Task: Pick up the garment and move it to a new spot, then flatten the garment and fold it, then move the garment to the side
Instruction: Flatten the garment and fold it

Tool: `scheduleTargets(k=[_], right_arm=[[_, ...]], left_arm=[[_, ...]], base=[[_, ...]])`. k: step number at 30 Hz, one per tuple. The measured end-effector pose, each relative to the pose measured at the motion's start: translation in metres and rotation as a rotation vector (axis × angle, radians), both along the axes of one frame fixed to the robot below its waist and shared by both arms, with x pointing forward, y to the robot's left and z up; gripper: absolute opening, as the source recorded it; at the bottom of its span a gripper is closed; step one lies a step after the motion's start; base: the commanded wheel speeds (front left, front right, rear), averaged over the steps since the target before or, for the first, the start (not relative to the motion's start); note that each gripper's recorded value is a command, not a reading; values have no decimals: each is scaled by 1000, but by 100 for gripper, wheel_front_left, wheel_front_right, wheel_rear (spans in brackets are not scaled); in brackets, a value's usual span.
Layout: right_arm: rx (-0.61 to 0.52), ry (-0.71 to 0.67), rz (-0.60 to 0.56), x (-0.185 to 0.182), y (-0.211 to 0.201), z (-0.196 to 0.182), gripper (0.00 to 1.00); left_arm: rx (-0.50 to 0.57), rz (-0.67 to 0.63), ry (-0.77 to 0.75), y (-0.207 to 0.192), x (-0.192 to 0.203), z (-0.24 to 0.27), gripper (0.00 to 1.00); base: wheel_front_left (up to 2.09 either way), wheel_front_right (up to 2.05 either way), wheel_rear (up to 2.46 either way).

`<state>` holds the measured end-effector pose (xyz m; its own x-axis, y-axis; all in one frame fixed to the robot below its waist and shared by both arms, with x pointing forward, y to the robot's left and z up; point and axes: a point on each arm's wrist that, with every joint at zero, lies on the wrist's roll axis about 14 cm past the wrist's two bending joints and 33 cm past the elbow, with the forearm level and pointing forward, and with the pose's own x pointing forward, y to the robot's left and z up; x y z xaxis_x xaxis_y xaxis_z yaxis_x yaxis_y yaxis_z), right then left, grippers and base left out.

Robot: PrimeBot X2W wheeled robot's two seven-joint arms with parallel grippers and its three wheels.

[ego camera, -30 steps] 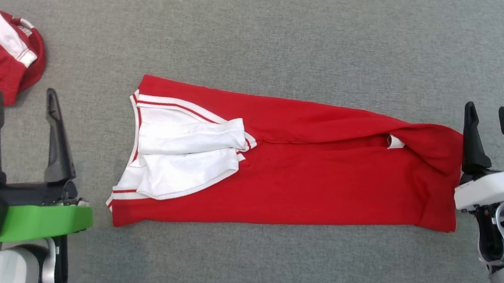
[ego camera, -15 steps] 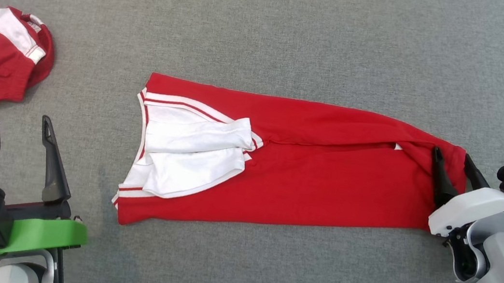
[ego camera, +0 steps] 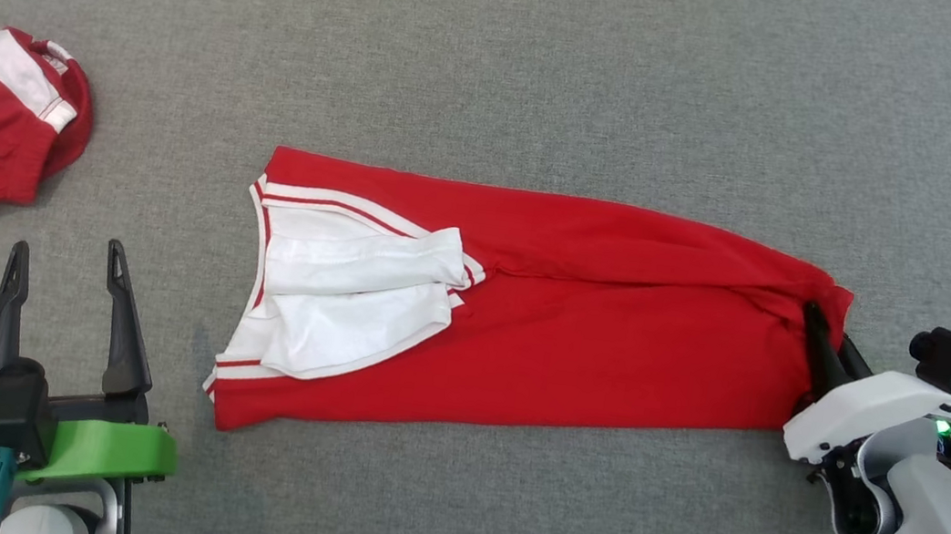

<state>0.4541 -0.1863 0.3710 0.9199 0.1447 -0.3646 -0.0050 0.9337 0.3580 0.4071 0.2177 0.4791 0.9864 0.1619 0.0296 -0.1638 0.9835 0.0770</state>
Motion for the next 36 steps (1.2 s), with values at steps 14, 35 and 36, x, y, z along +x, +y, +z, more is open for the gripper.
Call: scheduleTargets(k=[14, 35, 36], right_arm=[[-237, -64, -234, -14, -153, 53, 0], [141, -306, 250, 15, 88, 125, 0], [157, -312, 273, 16, 101, 128, 0]], left_arm=[[-8, -39, -11, -12, -3, 5, 100], [-16, -55, -3, -15, -7, 3, 100], [-17, -54, -1, -14, -7, 3, 100]], base=[[0, 0, 0], [0, 0, 0], [0, 0, 0]])
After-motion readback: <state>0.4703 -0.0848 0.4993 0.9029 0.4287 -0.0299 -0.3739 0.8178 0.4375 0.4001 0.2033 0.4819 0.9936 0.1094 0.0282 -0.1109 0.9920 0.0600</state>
